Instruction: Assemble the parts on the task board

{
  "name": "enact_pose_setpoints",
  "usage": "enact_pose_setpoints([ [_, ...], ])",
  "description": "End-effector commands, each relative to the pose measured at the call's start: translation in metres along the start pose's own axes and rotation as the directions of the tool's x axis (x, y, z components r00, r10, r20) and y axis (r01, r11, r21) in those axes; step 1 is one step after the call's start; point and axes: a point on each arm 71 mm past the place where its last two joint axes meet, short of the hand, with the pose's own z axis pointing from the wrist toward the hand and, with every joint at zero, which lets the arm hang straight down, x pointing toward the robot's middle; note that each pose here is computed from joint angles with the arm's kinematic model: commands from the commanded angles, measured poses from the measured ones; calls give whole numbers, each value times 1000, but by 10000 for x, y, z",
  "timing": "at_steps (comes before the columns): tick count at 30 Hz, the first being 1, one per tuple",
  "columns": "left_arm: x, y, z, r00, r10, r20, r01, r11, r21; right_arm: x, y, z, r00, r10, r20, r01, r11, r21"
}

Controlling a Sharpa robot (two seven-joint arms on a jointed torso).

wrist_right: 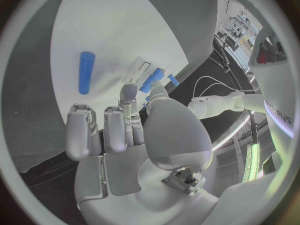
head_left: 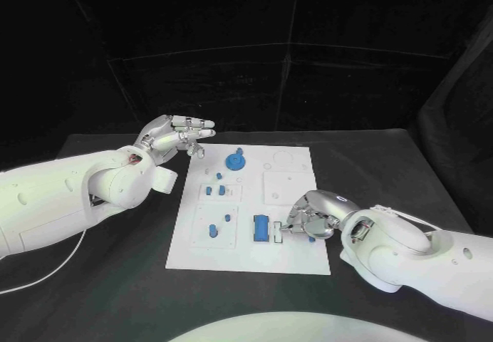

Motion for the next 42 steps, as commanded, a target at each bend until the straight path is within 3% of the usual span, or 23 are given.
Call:
enact_pose_setpoints([
  [1,7,-14,2,1000,-6,-7,6,1000,7,-91,-91,-76,993,114,41,-113,993,-32],
  [9,25,1,1,1000,-7,-12,7,1000,4,-187,-404,-240,1000,4,28,-6,996,94],
  [16,37,29,-7,1000,-6,-17,6,1000,-3,-185,-514,-252,993,-114,-13,114,979,171],
  [31,24,35,-17,1000,-6,-15,6,1000,-5,-68,-433,-96,980,-181,-79,191,969,154],
  [42,12,35,-20,1000,-5,-13,5,1000,-6,-16,-293,-18,975,-211,-71,218,970,109],
])
